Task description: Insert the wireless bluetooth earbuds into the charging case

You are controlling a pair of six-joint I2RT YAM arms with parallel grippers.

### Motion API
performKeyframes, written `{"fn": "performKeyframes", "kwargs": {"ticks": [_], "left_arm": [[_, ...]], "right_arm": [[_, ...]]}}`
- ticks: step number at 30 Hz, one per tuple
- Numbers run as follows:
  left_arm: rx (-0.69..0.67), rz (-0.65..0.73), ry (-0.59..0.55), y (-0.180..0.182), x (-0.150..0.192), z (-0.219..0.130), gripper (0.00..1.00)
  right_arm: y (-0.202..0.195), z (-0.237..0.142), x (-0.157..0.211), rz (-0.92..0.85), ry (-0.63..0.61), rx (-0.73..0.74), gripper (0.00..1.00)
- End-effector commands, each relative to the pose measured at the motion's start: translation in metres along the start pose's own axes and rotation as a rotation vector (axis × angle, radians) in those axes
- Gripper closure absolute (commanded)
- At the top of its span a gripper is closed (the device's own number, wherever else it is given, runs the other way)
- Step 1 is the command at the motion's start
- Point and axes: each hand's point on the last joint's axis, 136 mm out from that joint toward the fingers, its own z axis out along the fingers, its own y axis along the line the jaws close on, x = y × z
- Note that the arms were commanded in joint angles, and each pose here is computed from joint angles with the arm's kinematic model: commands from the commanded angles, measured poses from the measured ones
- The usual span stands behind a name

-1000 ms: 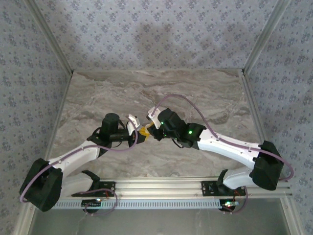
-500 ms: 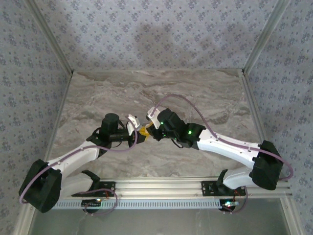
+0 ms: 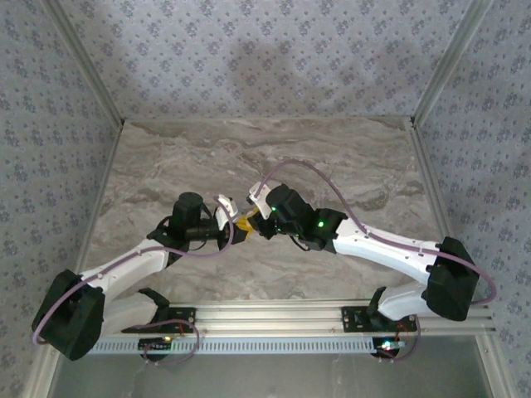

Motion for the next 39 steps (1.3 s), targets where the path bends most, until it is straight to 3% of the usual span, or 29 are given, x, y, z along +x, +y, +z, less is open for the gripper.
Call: {"fn": "performKeyframes", "kwargs": {"ticks": [1,7,20,39], "left_arm": [[-0.015,0.054,-0.076,0.0,-0.029,-0.005,0.93],[-0.018,0.059,-0.072,0.0,-0.029,-0.006,0.93],[-0.02,0.064,-0.059,0.0,-0.026,-0.006,0.93],[-0.021,0.075,-0.074,-0.001,-0.032,-0.008,0.93]], "right_arm": [[0.013,0.003,0.008,-0.021,0.039,-0.046,0.78],[-0.006,-0.001,0.011,-0.003,0.047,0.046,0.78],[-0.015,-0.011,0.001,-0.019,0.019,0.101,0.78],[-0.007,0.0,0.009,-0.063,0.067,0.084,0.79]]}}
